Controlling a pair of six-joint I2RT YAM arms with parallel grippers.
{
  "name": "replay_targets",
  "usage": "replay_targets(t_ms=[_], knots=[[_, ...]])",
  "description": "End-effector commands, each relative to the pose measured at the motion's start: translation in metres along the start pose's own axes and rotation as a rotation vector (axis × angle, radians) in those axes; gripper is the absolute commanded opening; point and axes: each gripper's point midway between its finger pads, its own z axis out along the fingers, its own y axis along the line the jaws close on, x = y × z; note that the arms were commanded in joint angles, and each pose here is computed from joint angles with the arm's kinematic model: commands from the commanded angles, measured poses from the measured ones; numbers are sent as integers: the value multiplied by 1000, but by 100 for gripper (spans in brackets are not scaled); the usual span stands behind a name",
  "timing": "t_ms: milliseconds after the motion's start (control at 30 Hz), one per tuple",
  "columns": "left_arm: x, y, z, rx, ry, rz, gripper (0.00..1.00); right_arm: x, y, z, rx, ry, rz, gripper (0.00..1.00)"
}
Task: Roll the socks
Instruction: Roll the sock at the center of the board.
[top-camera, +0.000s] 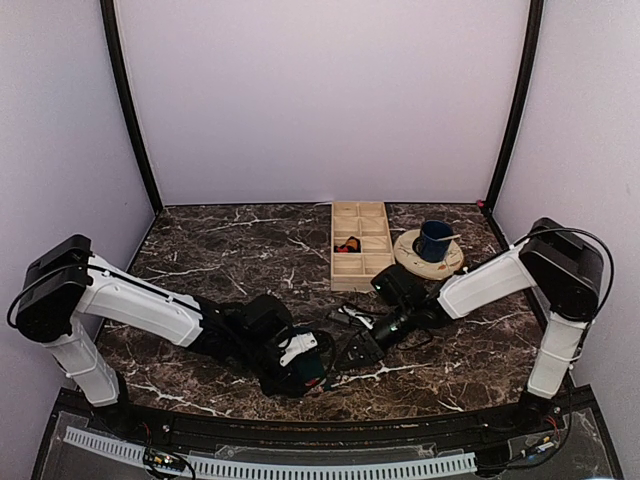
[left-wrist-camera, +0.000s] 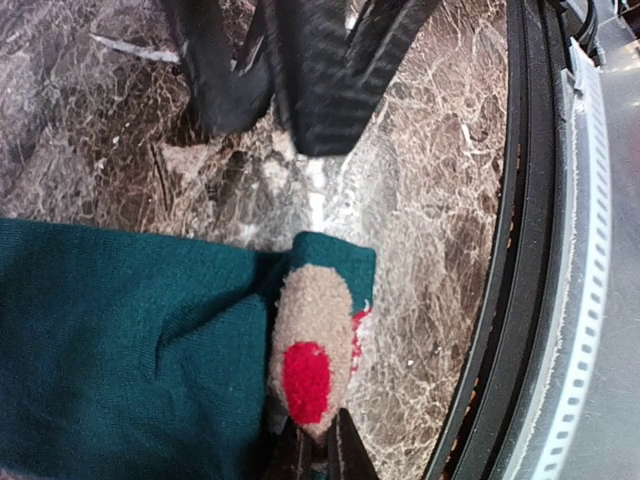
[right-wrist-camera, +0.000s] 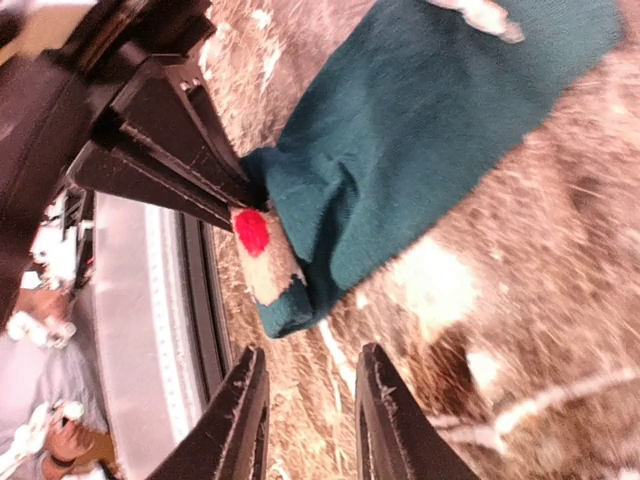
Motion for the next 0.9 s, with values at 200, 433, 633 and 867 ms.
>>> replay_targets(t_ms=[200, 433, 633, 867], knots=[[30, -8, 1, 213, 129, -199, 0, -14, -8, -30, 223, -210, -166, 27], [30, -9, -2, 314, 146, -273, 0, -11, 12, -30, 372, -238, -382, 27], [32, -9, -2, 389, 172, -322, 0, 0, 33, -13, 465, -190, -581, 31], [34, -4, -2, 415, 189, -351, 0, 12, 48, 21, 505, -65, -755, 34]])
